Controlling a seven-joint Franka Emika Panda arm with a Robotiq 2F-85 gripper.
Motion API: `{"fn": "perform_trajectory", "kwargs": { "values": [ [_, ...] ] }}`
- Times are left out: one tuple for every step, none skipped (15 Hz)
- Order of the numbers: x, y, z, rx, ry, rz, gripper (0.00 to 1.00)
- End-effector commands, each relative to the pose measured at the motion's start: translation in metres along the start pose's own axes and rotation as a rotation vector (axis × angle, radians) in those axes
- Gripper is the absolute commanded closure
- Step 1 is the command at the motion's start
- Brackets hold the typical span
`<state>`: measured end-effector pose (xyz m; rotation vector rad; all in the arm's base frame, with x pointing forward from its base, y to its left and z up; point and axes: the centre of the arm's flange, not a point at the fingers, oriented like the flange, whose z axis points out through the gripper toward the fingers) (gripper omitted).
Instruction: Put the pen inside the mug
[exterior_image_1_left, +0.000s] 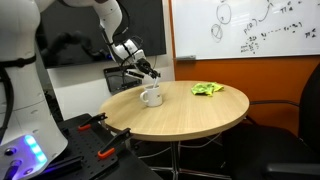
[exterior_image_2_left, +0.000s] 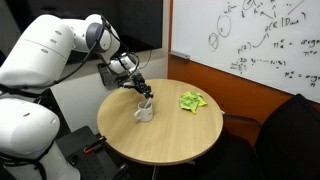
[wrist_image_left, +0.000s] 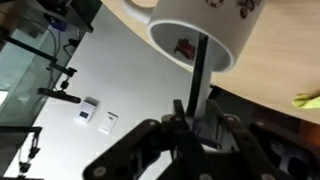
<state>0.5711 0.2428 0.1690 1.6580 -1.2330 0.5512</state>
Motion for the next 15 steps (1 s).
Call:
{"fn": "perform_trajectory", "kwargs": {
  "values": [
    [0.007, 0.0, -0.005, 0.047, -0.142, -0.098, 0.38],
    [0.009, 0.001, -0.008, 0.071, -0.176, -0.129, 0.31],
    [0.013, 0.004, -0.012, 0.086, -0.218, -0.155, 0.23],
    [0.019, 0.007, -0.017, 0.1, -0.253, -0.183, 0.16],
    [0.024, 0.011, -0.022, 0.113, -0.283, -0.206, 0.09],
    [0.032, 0.015, -0.026, 0.123, -0.309, -0.231, 0.02],
    [0.039, 0.019, -0.03, 0.131, -0.33, -0.254, 0.0],
    [0.046, 0.023, -0.033, 0.128, -0.339, -0.274, 0.0],
    [0.053, 0.027, -0.035, 0.129, -0.354, -0.288, 0.0],
    [0.058, 0.031, -0.036, 0.128, -0.359, -0.305, 0.0],
    [0.063, 0.034, -0.037, 0.13, -0.365, -0.319, 0.0],
    [0.067, 0.037, -0.036, 0.121, -0.366, -0.327, 0.0],
    [0.071, 0.04, -0.035, 0.11, -0.368, -0.333, 0.0],
    [0.073, 0.042, -0.034, 0.108, -0.37, -0.34, 0.0],
    [0.075, 0.042, -0.03, 0.113, -0.364, -0.365, 0.0]
  ]
}}
